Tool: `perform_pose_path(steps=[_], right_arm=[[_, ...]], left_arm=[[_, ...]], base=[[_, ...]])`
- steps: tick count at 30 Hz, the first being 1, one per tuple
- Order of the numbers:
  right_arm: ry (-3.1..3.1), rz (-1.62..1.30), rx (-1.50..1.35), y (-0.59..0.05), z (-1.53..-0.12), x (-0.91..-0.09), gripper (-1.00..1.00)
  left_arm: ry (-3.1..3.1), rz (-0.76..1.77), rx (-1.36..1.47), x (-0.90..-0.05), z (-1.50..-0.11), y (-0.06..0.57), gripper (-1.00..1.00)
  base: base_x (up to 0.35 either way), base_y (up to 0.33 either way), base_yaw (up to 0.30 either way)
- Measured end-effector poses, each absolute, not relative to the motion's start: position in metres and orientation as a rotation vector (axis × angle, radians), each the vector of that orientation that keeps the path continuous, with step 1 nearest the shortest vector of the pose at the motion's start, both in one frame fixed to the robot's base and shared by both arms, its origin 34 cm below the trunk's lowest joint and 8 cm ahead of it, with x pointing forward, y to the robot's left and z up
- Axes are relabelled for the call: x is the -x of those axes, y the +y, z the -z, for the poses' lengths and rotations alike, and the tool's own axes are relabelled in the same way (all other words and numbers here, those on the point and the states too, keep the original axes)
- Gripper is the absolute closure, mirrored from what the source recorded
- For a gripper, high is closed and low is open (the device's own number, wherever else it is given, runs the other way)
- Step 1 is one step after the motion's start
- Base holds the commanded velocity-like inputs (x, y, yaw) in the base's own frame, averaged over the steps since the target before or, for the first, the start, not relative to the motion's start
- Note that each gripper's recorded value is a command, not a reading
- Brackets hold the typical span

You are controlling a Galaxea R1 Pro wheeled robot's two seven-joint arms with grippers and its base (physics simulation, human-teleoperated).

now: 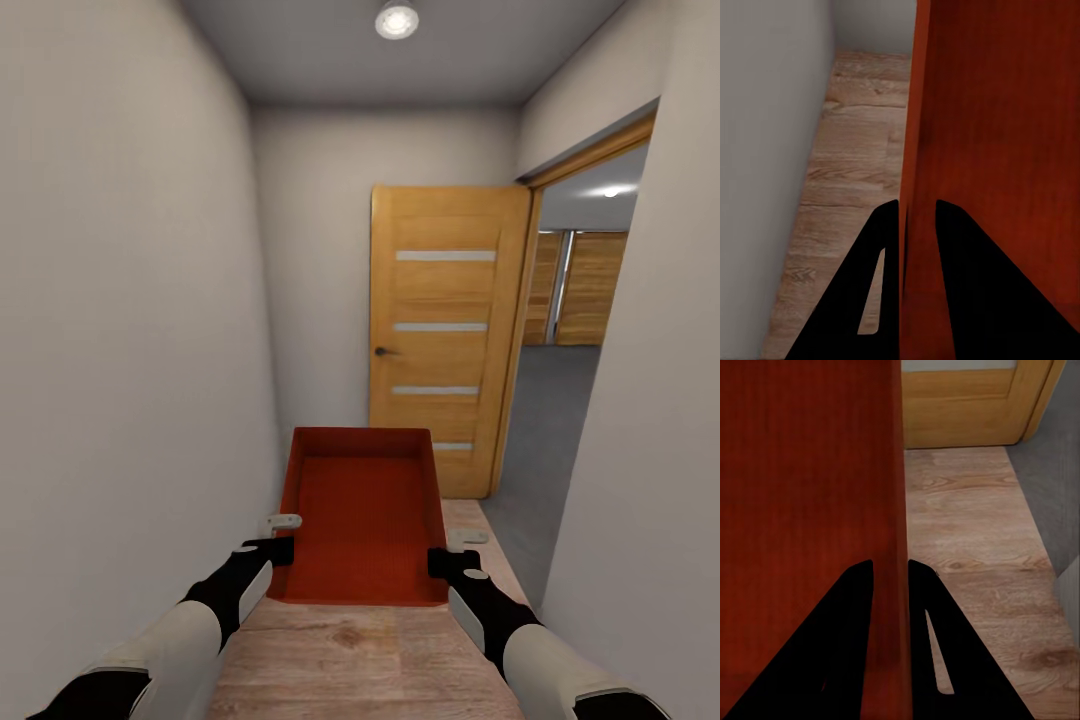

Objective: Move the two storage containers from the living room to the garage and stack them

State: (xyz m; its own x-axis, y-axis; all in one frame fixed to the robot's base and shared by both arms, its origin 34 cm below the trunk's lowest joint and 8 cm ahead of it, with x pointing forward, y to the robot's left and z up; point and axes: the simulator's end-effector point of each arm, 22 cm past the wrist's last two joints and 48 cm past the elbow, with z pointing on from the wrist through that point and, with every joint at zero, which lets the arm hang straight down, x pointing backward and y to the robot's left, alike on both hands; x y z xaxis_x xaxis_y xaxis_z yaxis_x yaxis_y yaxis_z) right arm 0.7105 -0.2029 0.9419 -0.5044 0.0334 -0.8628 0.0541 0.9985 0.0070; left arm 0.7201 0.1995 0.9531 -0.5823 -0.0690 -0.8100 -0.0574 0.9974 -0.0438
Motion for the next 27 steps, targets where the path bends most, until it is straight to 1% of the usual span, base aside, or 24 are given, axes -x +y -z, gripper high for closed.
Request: perform_pose_path(steps=[27], right_arm=[[2.100, 0.025, -0.061, -0.2029, -0.9419, -0.7105, 1.00]], left_arm=[[2.194, 0.016, 0.088, -0.7201, -0.9531, 0.1995, 1.00]], base=[[0.323, 0.000, 0.000]])
